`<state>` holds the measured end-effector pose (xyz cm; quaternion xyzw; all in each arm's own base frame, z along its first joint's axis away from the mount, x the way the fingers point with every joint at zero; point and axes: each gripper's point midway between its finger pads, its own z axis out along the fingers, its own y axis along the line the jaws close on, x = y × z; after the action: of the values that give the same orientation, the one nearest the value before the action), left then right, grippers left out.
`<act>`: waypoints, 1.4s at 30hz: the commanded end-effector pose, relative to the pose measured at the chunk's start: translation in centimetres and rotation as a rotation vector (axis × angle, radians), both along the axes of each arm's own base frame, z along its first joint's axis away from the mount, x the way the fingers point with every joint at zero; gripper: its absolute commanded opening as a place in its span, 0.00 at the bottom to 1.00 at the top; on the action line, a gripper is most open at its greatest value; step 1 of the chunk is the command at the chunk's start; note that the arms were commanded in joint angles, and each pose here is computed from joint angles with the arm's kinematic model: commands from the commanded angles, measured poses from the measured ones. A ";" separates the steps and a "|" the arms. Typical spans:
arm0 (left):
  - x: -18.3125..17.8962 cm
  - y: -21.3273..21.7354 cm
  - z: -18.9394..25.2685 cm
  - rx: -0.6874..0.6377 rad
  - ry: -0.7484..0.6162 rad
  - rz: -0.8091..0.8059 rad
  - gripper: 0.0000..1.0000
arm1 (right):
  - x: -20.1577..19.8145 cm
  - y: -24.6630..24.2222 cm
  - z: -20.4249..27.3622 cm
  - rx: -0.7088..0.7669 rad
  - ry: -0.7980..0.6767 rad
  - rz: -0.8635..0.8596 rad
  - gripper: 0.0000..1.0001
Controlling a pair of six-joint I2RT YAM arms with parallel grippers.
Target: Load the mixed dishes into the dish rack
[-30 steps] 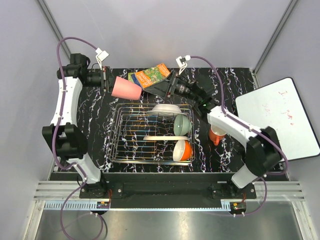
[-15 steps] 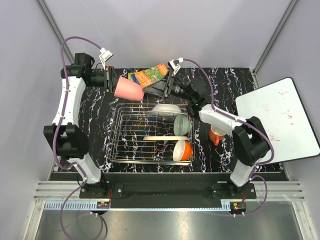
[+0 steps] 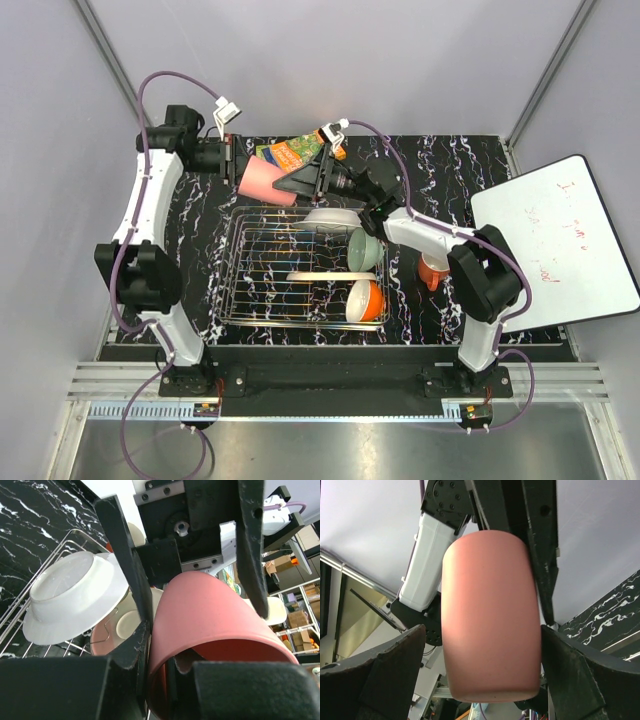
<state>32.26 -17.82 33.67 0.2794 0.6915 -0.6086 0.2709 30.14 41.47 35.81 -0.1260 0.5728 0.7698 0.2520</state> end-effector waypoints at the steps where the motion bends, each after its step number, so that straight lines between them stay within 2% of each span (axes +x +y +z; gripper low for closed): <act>1: -0.8 -0.6 3.0 -0.140 -0.053 -0.077 0.00 | -1.7 0.4 2.8 0.053 -0.098 0.037 1.00; 6: -0.1 -0.6 2.3 -0.125 -0.046 -0.071 0.00 | -1.9 0.5 2.9 0.045 -0.092 0.053 0.98; 7: 0.1 -0.6 2.1 -0.121 -0.044 -0.069 0.00 | -1.9 0.5 3.1 0.048 -0.095 0.057 0.87; 9: 0.2 -0.6 1.7 -0.110 -0.043 -0.063 0.00 | -1.8 0.5 3.0 0.044 -0.091 0.062 0.72; 10: 0.1 -0.6 1.5 -0.106 -0.037 -0.061 0.00 | -1.9 0.5 3.3 0.043 -0.095 0.064 0.46; 11: 0.0 -0.6 1.4 -0.100 -0.038 -0.059 0.03 | -1.7 0.7 2.8 0.022 -0.086 0.060 0.33; 13: -0.1 -0.5 0.9 -0.073 -0.036 -0.046 0.17 | -1.6 0.7 2.7 0.001 -0.090 0.057 0.09; 14: -0.2 -0.5 0.7 -0.063 -0.041 -0.042 0.22 | -1.6 0.6 2.6 -0.014 -0.092 0.050 0.08; 16: -0.4 -0.2 0.1 -0.029 -0.038 -0.023 0.48 | -1.5 0.5 2.4 -0.031 -0.095 0.041 0.07; 17: -0.4 0.0 -0.1 -0.012 -0.040 -0.011 0.64 | -1.5 0.2 2.3 -0.053 -0.100 0.032 0.01; 18: -0.2 0.6 -0.5 0.011 -0.040 0.014 0.99 | -1.4 0.0 2.1 -0.070 -0.099 0.028 0.00; 21: 0.1 3.3 -0.8 0.047 -0.065 0.106 0.99 | -1.3 -1.0 1.4 -0.152 -0.117 -0.012 0.00; 22: 0.3 4.3 -1.1 0.053 -0.058 0.137 0.99 | -1.6 -1.5 2.1 -0.174 -0.205 -0.044 0.00; 23: 1.0 6.5 -1.2 0.057 -0.054 0.204 0.99 | -1.3 -1.7 0.2 -0.270 -0.149 -0.059 0.00; 24: 1.1 7.6 -1.3 0.065 -0.054 0.239 0.99 | -1.0 -2.0 -0.4 -0.327 -0.157 -0.084 0.00; 25: 1.4 8.8 -1.8 0.082 -0.054 0.276 0.99 | -0.5 -2.2 0.5 -0.371 -0.256 -0.121 0.00; 26: 1.9 11.0 -2.7 0.128 -0.053 0.345 0.99 | 0.0 -2.9 -2.6 -0.525 -0.157 -0.141 0.00; 27: 1.9 12.0 -3.0 0.148 -0.052 0.376 0.99 | 0.6 -3.1 -0.9 -0.555 -0.193 -0.170 0.00; 28: 1.8 12.9 -4.0 0.171 -0.042 0.402 0.99 | 1.5 -3.1 -2.7 -0.634 -0.212 -0.174 0.00; 29: 1.9 14.5 -5.0 0.217 -0.028 0.446 0.99 | 1.3 -3.8 -4.7 -0.747 -0.149 -0.170 0.00; 30: 1.8 15.1 -6.2 0.243 -0.012 0.462 0.99 | 1.4 -3.3 -2.9 -0.756 -0.196 -0.187 0.00; 32: 1.8 16.5 -8.1 0.313 0.014 0.503 0.99 | 2.2 -3.4 -6.7 -0.960 -0.209 -0.212 0.00; 33: 1.5 16.7 -9.3 0.325 0.026 0.510 0.99 | 2.7 -2.9 -4.0 -0.967 -0.284 -0.260 0.00; 34: 1.4 17.0 -9.8 0.332 0.031 0.520 0.99 | 2.5 -0.7 -7.5 -1.077 -0.333 -0.210 0.00; 35: 1.3 17.4 -10.2 0.334 0.040 0.534 0.99 | 2.4 -2.2 -9.8 -1.244 -0.314 -0.220 0.00; 36: 1.0 17.5 -10.9 0.332 0.052 0.537 0.99 | 2.8 -1.5 -8.4 -1.246 -0.360 -0.250 0.00; 42: 0.5 19.5 -11.3 0.293 0.064 0.594 0.99 | 3.4 -0.3 -12.3 -1.372 -0.383 -0.265 0.00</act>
<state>32.51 -0.16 21.13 0.0626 0.8387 -0.4376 0.3180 33.25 45.15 27.89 -0.2970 0.8446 0.2966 0.3324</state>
